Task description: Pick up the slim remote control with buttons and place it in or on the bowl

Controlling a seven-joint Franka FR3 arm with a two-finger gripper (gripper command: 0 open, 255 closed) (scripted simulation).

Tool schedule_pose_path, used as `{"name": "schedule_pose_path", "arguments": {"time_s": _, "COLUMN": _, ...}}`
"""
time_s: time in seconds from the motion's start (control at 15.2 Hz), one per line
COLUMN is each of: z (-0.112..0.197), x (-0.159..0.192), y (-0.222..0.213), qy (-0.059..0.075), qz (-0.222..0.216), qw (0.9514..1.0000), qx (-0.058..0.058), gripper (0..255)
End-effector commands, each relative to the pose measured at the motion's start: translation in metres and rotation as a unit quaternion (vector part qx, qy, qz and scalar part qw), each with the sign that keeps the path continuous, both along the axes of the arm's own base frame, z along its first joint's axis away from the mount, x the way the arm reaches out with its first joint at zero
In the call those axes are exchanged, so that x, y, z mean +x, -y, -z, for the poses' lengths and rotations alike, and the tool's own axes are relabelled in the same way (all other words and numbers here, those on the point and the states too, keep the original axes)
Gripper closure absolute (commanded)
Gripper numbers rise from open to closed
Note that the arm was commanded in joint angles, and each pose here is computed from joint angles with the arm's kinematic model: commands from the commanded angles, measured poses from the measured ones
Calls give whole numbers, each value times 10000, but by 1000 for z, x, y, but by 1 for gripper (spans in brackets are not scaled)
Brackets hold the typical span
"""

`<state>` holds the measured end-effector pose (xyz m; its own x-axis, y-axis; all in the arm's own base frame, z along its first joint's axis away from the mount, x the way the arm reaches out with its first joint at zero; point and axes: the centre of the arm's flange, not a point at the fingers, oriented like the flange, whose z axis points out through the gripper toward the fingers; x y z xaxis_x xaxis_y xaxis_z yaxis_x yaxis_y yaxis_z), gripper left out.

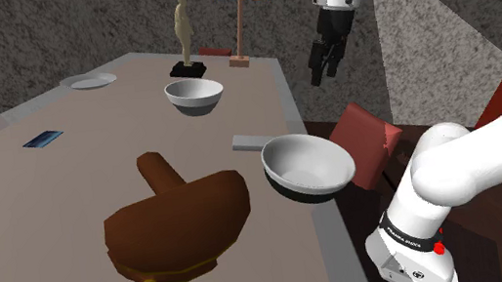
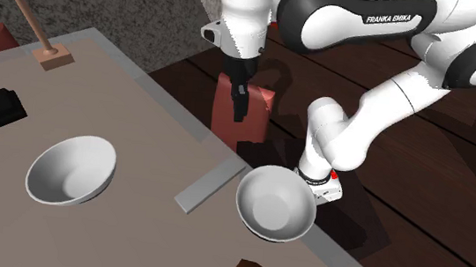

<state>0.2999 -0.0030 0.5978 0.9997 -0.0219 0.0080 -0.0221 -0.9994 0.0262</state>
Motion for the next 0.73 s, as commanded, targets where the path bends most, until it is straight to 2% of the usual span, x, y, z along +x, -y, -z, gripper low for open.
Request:
{"name": "schedule_pose_path", "arguments": {"time_s": 0.0, "z": 0, "x": 0, "y": 0, "qy": 0, "qz": 0, "qw": 10000, "qx": 0, "gripper": 0}}
{"name": "schedule_pose_path", "arguments": {"time_s": 0.33, "z": 45, "x": 33, "y": -33, "qy": -34, "qz": -846, "qw": 9964, "qx": 76, "gripper": 0}}
{"name": "schedule_pose_path", "arguments": {"time_s": 0.66, "z": 89, "x": 60, "y": -72, "qy": -67, "qz": -1686, "qw": 9855, "qx": 151, "gripper": 0}}
